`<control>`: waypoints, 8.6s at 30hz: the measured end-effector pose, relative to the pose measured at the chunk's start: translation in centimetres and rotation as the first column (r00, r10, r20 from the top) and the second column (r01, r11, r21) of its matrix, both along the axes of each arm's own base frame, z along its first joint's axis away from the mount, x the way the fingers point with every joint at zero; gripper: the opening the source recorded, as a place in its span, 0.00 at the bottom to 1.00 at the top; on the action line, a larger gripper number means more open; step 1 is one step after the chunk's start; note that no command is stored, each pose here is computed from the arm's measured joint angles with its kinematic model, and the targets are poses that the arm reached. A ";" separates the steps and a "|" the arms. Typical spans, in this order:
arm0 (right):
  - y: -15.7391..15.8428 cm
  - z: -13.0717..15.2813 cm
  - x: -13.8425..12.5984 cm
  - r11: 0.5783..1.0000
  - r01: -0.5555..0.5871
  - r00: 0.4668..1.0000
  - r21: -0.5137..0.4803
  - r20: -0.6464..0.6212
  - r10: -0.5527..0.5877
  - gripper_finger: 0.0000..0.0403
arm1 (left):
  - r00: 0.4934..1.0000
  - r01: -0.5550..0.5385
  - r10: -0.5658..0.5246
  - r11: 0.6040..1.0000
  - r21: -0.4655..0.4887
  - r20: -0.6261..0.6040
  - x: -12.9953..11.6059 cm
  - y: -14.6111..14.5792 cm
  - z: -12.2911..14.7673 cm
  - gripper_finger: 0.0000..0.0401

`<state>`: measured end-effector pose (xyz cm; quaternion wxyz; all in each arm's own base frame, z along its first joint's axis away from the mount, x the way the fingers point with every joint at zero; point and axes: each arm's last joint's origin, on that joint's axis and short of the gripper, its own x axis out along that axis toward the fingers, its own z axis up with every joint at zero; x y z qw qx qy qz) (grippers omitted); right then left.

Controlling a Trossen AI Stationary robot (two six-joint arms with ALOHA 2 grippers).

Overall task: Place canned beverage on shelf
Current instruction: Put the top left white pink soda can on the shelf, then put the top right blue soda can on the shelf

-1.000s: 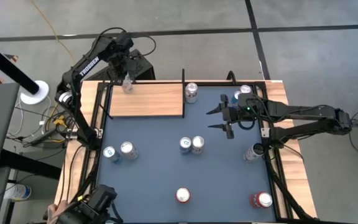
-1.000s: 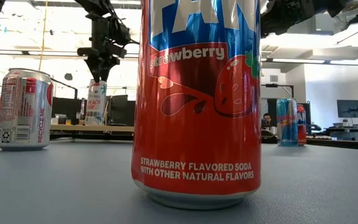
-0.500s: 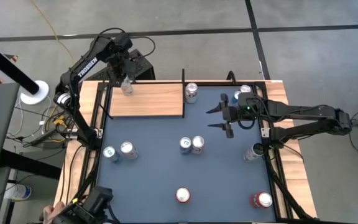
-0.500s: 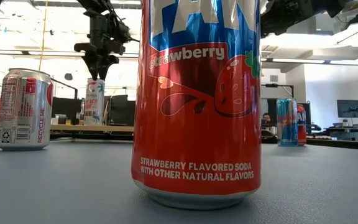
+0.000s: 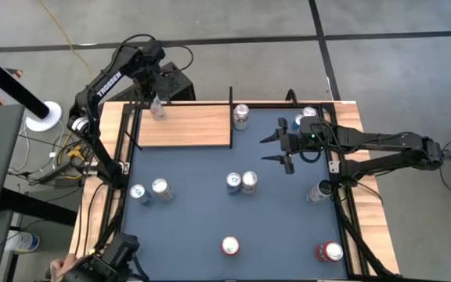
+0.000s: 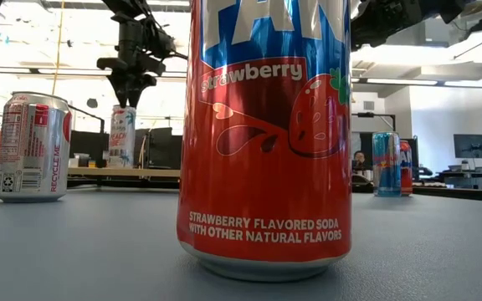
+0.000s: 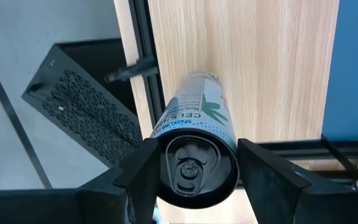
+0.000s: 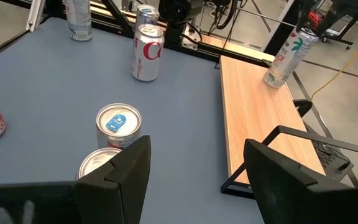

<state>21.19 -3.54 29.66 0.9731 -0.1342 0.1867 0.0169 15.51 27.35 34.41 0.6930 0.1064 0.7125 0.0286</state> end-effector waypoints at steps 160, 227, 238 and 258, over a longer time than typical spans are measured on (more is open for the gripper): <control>4.7 -8.2 8.0 0.987 -0.036 0.943 0.159 -0.321 0.086 0.83 | -0.063 0.044 0.002 0.999 0.001 0.998 -7.7 -27.3 -12.3 0.34; -9.3 -6.8 -4.0 0.194 0.980 0.143 -0.052 -0.499 -0.855 0.71 | -0.020 0.044 0.028 0.999 -0.027 0.999 -7.7 -27.3 -12.7 0.34; -9.3 -6.8 -3.9 0.220 0.974 0.164 -0.053 -0.503 -0.849 0.46 | -0.020 0.045 0.028 0.999 -0.027 0.999 -7.7 -27.3 -12.7 0.34; -7.7 -1.1 -3.5 0.451 0.872 0.490 0.193 -0.350 -0.798 0.49 | -0.016 0.042 0.039 0.998 -0.038 0.999 -7.7 -27.3 -12.8 0.34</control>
